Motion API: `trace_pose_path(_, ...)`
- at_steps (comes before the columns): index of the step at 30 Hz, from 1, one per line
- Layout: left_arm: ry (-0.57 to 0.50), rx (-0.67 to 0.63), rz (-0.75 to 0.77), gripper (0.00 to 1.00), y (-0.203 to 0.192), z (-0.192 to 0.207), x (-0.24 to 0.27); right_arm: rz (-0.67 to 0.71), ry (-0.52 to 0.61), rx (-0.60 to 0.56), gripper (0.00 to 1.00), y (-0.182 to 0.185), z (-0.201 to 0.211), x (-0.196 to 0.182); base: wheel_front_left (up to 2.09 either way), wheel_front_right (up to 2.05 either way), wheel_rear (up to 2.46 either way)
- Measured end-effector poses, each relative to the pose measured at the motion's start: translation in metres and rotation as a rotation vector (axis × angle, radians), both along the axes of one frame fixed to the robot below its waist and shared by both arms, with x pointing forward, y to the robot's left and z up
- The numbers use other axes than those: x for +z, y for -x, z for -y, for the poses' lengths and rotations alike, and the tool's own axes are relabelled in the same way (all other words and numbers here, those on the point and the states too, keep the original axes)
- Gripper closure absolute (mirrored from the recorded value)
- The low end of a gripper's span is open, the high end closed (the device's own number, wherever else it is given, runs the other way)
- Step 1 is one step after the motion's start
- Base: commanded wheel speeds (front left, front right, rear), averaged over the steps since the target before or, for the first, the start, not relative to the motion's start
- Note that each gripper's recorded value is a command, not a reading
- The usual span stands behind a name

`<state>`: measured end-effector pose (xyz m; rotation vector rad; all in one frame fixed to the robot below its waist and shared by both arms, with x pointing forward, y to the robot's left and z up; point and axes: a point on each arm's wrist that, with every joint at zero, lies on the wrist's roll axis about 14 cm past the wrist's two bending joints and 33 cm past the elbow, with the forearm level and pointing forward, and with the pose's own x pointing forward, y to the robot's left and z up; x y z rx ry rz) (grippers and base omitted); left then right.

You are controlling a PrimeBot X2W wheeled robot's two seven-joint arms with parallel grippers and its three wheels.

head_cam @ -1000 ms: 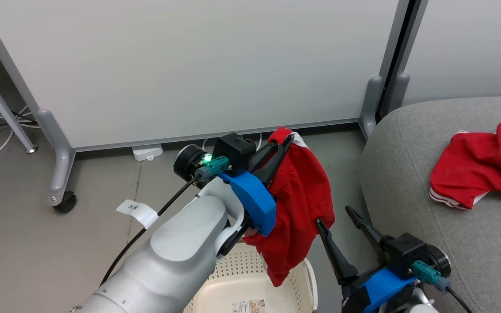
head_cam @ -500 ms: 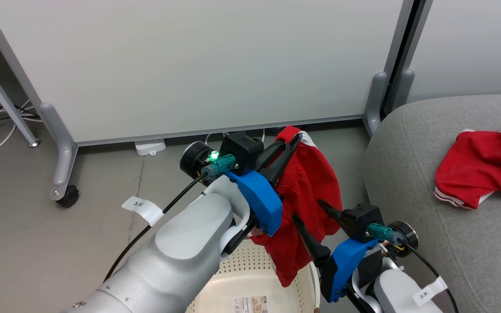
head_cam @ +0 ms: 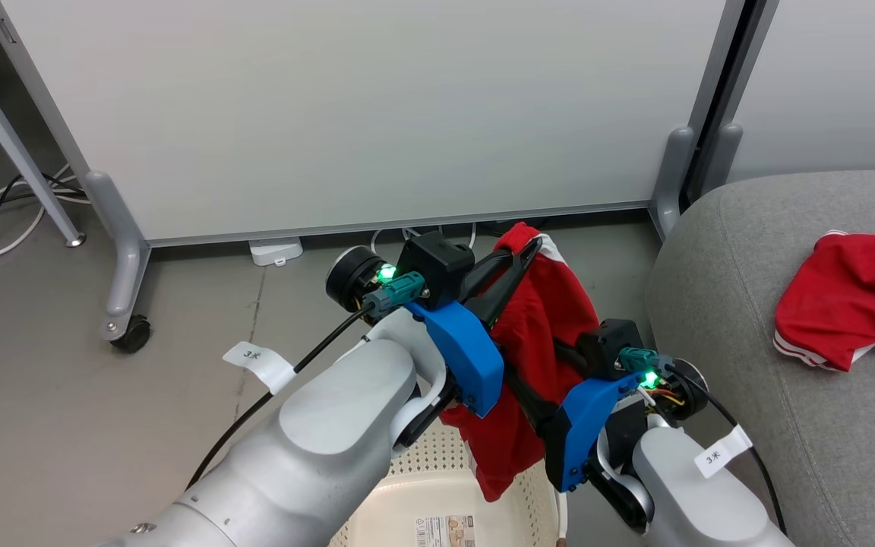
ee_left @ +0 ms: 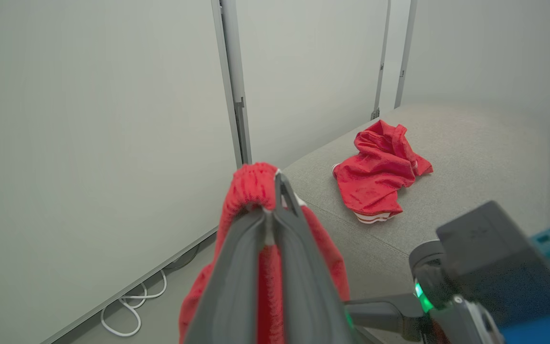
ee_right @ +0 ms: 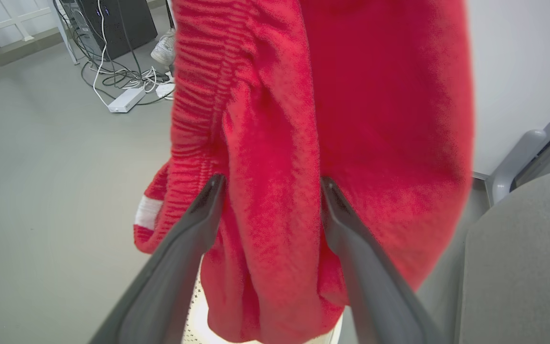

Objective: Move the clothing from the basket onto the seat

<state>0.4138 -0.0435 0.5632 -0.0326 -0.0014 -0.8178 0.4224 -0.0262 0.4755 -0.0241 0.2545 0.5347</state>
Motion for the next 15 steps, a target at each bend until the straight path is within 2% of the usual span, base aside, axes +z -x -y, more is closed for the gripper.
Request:
trace_pose_path(9, 0.0, -0.009, -0.002, 1.0, 0.001, 0.002, 0.0, 0.001, -0.037, 0.029, 0.0, -0.005, -0.012, 0.006, 0.0, 0.0, 0.0)
trace_pose_path(11, 0.0, -0.01, -0.002, 1.0, 0.002, 0.003, 0.0, -0.002, -0.036, 0.033, 0.52, -0.005, -0.012, 0.005, 0.0, 0.0, 0.0)
trace_pose_path(12, 0.003, -0.01, -0.004, 1.0, 0.002, 0.003, 0.0, 0.003, -0.036, 0.034, 0.67, -0.006, -0.012, 0.006, 0.0, 0.0, 0.0)
trace_pose_path(13, 0.004, -0.011, -0.005, 1.0, 0.002, 0.003, 0.001, 0.006, -0.036, 0.033, 1.0, -0.006, -0.012, 0.006, 0.0, 0.0, 0.0)
trace_pose_path(15, 0.004, -0.012, -0.004, 1.0, 0.002, 0.004, 0.001, 0.008, -0.031, 0.033, 1.0, -0.007, -0.011, 0.006, 0.0, 0.0, 0.0)
